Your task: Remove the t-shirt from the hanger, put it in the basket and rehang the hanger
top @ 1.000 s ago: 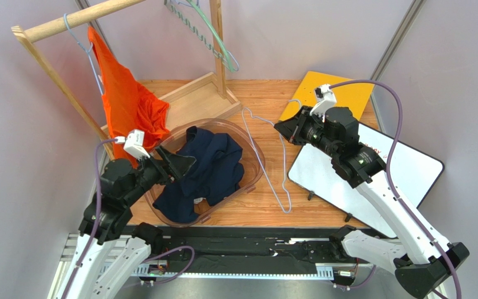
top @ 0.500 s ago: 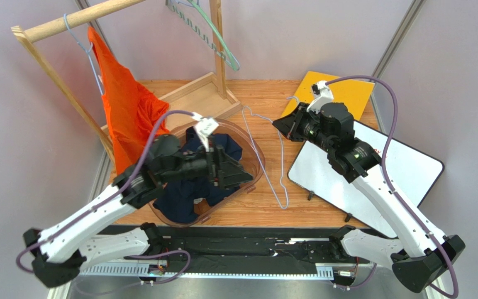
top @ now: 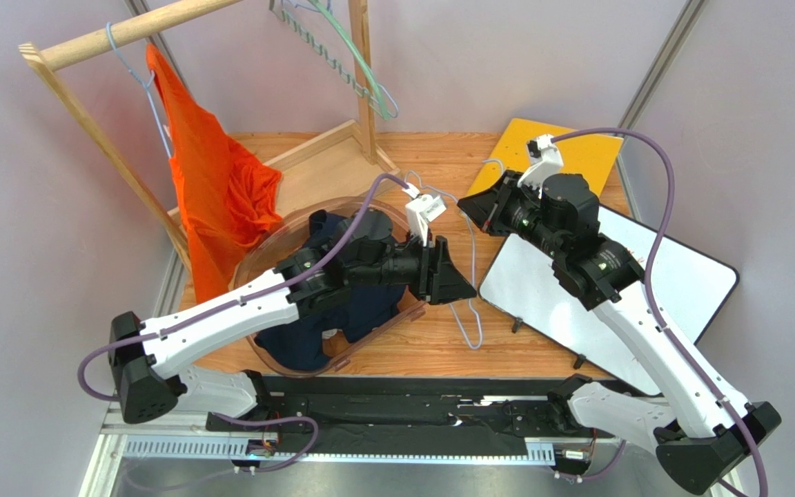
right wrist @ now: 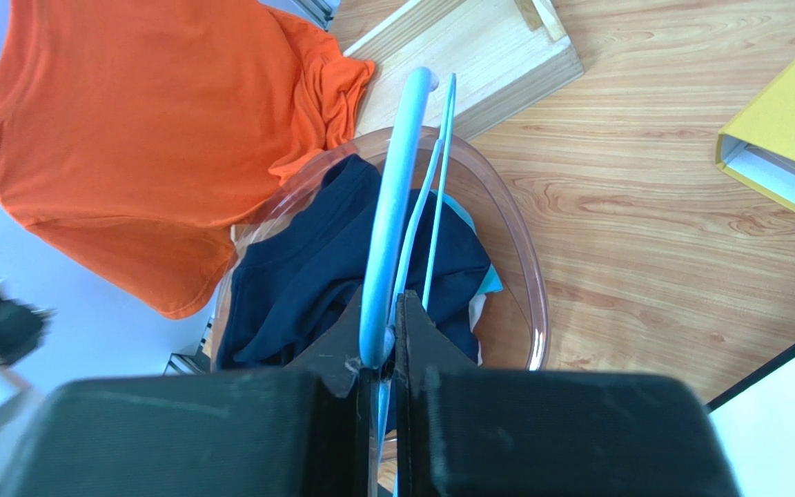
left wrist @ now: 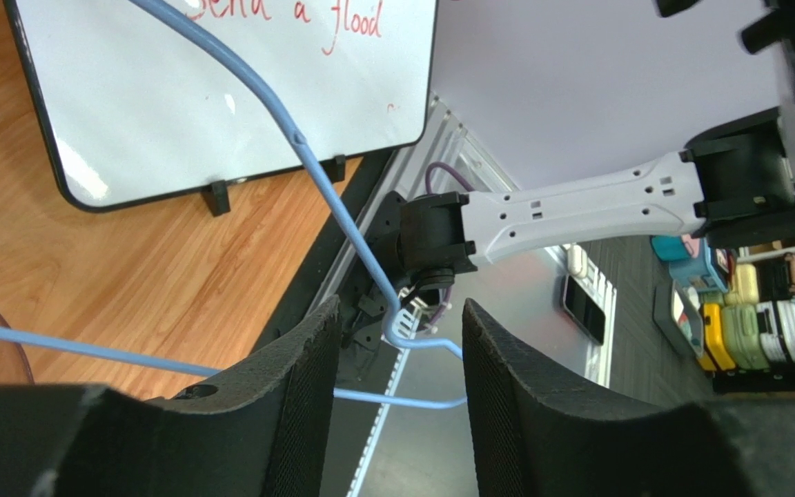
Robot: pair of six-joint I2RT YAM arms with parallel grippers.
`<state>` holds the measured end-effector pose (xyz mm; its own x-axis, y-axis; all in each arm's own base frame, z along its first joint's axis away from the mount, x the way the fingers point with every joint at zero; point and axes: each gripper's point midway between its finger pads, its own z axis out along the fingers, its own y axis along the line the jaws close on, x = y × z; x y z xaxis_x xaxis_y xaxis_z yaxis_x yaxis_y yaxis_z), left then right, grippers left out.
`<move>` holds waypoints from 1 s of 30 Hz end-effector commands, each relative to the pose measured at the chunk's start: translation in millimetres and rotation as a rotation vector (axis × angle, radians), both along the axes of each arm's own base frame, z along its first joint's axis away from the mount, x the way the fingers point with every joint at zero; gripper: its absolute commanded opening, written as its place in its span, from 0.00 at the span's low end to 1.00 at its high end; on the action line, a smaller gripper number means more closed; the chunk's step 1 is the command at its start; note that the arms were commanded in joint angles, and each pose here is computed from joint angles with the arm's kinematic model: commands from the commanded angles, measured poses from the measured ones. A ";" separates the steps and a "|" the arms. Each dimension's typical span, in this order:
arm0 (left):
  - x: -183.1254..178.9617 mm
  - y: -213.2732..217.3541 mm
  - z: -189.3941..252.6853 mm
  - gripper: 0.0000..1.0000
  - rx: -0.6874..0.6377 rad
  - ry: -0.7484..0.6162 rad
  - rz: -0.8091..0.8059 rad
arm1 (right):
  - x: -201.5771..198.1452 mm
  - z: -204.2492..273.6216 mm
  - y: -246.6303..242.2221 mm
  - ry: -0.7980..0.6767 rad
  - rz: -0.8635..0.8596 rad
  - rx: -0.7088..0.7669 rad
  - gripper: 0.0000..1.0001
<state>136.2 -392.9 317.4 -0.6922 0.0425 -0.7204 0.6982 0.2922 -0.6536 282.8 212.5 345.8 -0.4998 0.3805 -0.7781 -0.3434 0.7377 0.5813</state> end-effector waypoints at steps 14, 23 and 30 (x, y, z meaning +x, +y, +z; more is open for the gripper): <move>5.0 -29.4 12.2 0.19 -0.061 0.016 -0.011 | -6.0 21.2 -2.6 -0.057 -0.002 0.051 0.00; -3.4 -6.8 1.9 0.00 -0.076 0.047 0.031 | -10.7 16.9 -20.8 -0.085 -0.050 -0.021 0.52; -0.3 29.4 -8.7 0.00 -0.051 0.057 0.152 | -15.9 40.5 -58.2 -0.169 -0.202 -0.048 0.89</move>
